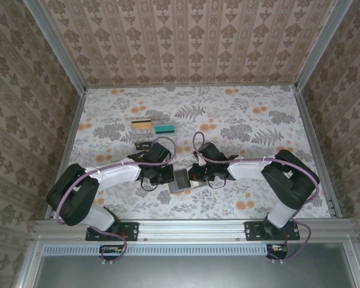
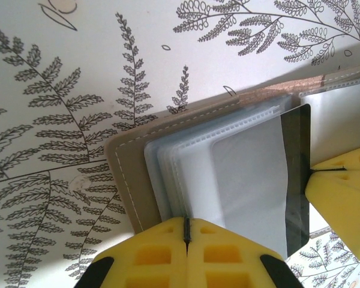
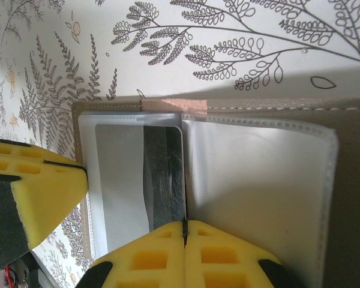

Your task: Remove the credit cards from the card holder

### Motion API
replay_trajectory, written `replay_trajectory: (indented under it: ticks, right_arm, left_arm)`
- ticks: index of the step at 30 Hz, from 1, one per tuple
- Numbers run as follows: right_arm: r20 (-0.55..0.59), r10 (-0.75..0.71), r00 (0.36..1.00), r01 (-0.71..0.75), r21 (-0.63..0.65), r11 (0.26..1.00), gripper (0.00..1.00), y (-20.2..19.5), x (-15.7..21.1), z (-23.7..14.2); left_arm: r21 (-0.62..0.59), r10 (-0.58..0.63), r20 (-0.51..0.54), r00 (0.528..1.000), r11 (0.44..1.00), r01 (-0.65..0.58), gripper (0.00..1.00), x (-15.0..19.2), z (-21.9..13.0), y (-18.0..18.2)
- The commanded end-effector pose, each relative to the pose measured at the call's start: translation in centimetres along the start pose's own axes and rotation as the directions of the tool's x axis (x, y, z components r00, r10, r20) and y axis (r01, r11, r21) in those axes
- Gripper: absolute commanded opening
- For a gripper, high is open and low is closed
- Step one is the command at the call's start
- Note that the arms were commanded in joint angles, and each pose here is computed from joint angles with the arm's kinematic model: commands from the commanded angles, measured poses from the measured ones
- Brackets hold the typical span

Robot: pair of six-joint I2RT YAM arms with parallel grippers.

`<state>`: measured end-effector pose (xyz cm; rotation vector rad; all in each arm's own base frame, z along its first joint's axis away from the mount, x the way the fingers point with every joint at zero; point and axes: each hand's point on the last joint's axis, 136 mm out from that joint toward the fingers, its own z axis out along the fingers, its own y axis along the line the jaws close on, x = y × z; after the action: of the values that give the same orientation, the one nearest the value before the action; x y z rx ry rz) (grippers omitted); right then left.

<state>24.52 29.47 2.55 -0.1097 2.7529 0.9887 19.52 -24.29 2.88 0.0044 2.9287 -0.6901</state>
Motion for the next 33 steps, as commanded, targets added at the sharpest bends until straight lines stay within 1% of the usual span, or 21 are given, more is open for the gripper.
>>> replay_trajectory:
  ticks: [1,4,5,7,8,12,15,16,18,19,22,23,33]
  right_arm:
    - [0.014,0.008,1.000,-0.009,0.032,0.999,0.00,-0.8,0.1,-0.6]
    - [0.017,0.004,1.000,-0.004,0.025,1.000,0.00,-0.7,0.0,-0.7]
    - [0.014,0.001,1.000,-0.001,0.016,1.000,0.09,-0.5,-0.1,-0.6]
    - [-0.004,0.000,1.000,0.000,-0.010,1.000,0.21,0.0,0.0,-0.2]
    - [-0.011,0.002,1.000,-0.002,-0.020,1.000,0.25,0.1,0.0,0.0]
    - [-0.029,0.013,1.000,-0.014,-0.032,0.999,0.26,0.1,0.2,0.7]
    - [-0.028,0.015,1.000,-0.016,-0.036,0.999,0.25,0.1,0.1,0.9]
    - [-0.028,0.014,1.000,-0.015,-0.038,0.999,0.23,0.1,0.1,0.9]
    - [-0.028,0.016,0.999,-0.017,-0.037,0.999,0.15,0.1,0.1,0.9]
    - [-0.027,0.017,0.999,-0.018,-0.035,0.999,0.12,0.0,0.2,0.9]
    - [-0.024,0.024,0.999,-0.024,-0.026,0.999,0.01,-0.5,0.2,0.6]
    - [-0.021,0.027,0.999,-0.027,-0.023,0.999,0.00,-0.7,0.2,0.5]
    - [0.012,0.040,0.999,-0.040,0.003,0.999,0.00,-2.6,-0.2,-1.8]
  left_arm:
    - [-0.075,0.013,-0.024,1.000,0.997,-0.015,0.00,0.9,0.0,1.7]
    - [-0.075,0.014,-0.026,1.000,0.997,-0.016,0.00,0.9,0.0,1.7]
    - [-0.071,0.015,-0.026,1.000,0.997,-0.017,0.00,0.9,0.0,1.6]
    - [-0.070,0.015,-0.028,1.000,0.997,-0.017,0.00,0.9,0.1,1.6]
    - [-0.068,0.016,-0.028,0.999,0.997,-0.018,0.00,0.9,0.2,1.5]
    - [-0.068,0.017,-0.034,0.999,0.998,-0.019,0.00,0.9,0.4,1.5]
    - [-0.065,0.018,-0.038,0.999,0.998,-0.020,0.00,1.0,0.5,1.4]
    - [-0.065,0.019,-0.038,0.999,0.998,-0.022,0.00,1.0,0.5,1.4]
    - [-0.066,0.020,-0.039,0.999,0.998,-0.023,0.00,1.0,0.5,1.4]
    - [-0.066,0.020,-0.040,0.999,0.998,-0.023,0.00,1.0,0.5,1.4]
    - [-0.071,0.024,-0.040,0.999,0.997,-0.027,0.00,1.0,0.5,1.5]
    - [-0.071,0.024,-0.040,0.999,0.997,-0.027,0.00,1.0,0.4,1.5]
    - [-0.085,0.029,-0.045,0.999,0.996,-0.032,0.00,1.3,0.3,2.0]
